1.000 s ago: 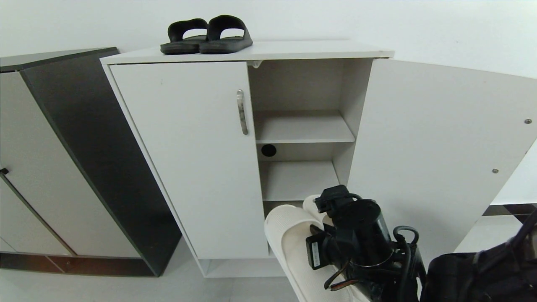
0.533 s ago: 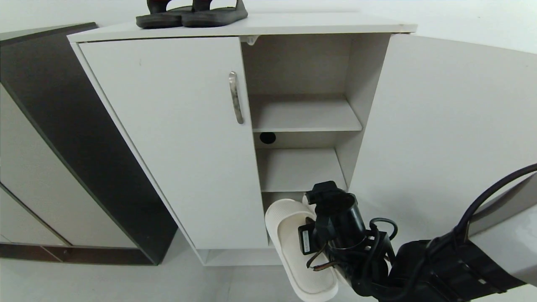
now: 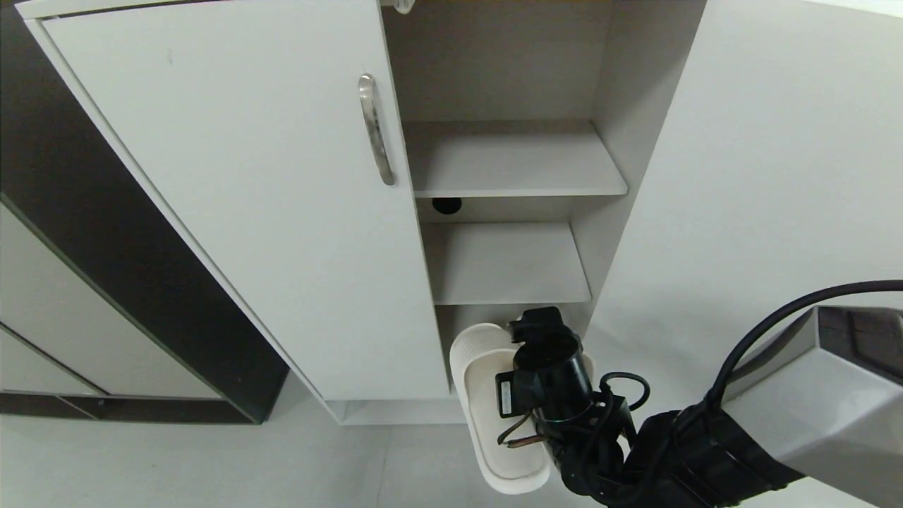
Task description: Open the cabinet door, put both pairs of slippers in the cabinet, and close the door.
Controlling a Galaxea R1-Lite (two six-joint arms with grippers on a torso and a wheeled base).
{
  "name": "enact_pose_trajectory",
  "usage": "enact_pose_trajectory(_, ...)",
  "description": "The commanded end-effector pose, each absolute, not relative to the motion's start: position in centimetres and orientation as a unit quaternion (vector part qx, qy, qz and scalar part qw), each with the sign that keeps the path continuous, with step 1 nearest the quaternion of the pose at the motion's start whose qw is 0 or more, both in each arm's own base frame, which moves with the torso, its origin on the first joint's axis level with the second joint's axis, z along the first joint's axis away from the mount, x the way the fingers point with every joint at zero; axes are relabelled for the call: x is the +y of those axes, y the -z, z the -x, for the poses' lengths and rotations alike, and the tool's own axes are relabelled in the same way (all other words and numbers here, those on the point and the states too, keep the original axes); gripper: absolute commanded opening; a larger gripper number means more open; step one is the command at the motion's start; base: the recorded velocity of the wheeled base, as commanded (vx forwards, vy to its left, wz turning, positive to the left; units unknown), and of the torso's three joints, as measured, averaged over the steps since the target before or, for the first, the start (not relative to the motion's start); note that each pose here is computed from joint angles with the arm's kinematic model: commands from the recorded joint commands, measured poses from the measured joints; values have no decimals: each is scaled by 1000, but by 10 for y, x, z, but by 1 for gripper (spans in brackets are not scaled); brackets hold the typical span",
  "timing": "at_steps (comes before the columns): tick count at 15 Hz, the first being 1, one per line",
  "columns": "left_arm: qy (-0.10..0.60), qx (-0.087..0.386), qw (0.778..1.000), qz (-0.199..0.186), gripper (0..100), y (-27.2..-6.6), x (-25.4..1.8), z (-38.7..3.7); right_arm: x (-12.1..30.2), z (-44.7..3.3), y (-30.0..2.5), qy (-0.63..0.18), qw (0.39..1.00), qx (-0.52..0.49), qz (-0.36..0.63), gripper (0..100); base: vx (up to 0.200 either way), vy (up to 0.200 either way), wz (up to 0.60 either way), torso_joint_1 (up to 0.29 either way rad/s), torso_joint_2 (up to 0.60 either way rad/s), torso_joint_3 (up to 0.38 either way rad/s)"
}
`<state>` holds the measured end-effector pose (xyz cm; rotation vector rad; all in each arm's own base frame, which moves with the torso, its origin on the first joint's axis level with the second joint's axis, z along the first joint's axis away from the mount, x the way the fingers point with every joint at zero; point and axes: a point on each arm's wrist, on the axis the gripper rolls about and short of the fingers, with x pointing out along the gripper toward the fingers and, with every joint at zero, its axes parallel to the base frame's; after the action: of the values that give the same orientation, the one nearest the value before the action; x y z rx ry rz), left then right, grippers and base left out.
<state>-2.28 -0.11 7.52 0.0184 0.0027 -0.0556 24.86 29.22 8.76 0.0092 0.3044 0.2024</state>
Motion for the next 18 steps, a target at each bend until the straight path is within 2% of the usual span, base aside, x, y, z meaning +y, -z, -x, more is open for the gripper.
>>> enact_pose_trajectory(1, 28, 2, 1000, -9, 0, -75, -1, 23, 294, -249, -88, -92, 985, 144, -5, 0, 0, 0, 0, -7, 7, -193)
enact_pose_trajectory(6, 28, 2, 1000, -9, 0, -75, -1, 23, 291, -246, -92, -91, 993, 76, 11, 0, 0, 0, 0, 1, 5, -169)
enact_pose_trajectory(18, 28, 2, 1000, -9, 0, -75, -1, 23, 293, -256, -84, -61, 998, 28, 7, 0, 0, 0, 0, 0, 0, 0)
